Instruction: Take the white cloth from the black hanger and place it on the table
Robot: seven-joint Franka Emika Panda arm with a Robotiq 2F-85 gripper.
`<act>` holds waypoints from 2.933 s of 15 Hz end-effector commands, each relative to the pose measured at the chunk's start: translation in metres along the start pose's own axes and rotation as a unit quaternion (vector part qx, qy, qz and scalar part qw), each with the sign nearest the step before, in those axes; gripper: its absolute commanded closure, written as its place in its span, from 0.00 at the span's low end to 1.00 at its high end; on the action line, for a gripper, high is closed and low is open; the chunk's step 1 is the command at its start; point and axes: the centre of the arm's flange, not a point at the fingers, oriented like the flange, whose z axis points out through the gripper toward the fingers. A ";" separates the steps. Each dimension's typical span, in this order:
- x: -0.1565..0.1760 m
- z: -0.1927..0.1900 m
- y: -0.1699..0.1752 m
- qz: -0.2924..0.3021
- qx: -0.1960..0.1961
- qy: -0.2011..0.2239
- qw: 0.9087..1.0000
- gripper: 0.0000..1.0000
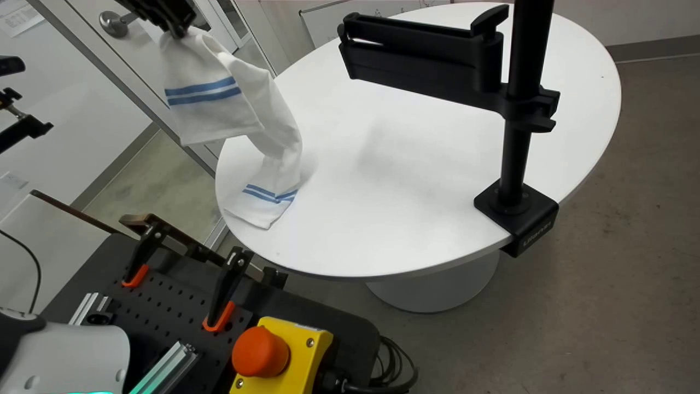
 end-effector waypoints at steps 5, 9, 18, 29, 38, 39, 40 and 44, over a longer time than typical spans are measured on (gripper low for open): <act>0.024 0.040 0.003 0.001 -0.041 0.026 0.999 0.98; 0.005 0.061 -0.003 -0.016 -0.051 0.000 0.999 0.98; -0.033 0.103 -0.018 -0.065 -0.072 -0.066 0.993 0.98; -0.045 0.117 -0.008 -0.047 -0.098 -0.104 0.989 0.12; -0.018 0.043 -0.035 0.075 0.034 -0.110 0.991 0.00; -0.015 0.032 -0.039 0.085 0.048 -0.111 0.989 0.00; -0.018 0.065 -0.036 0.070 0.022 -0.111 0.991 0.00; -0.014 0.038 -0.041 0.081 0.043 -0.106 0.990 0.00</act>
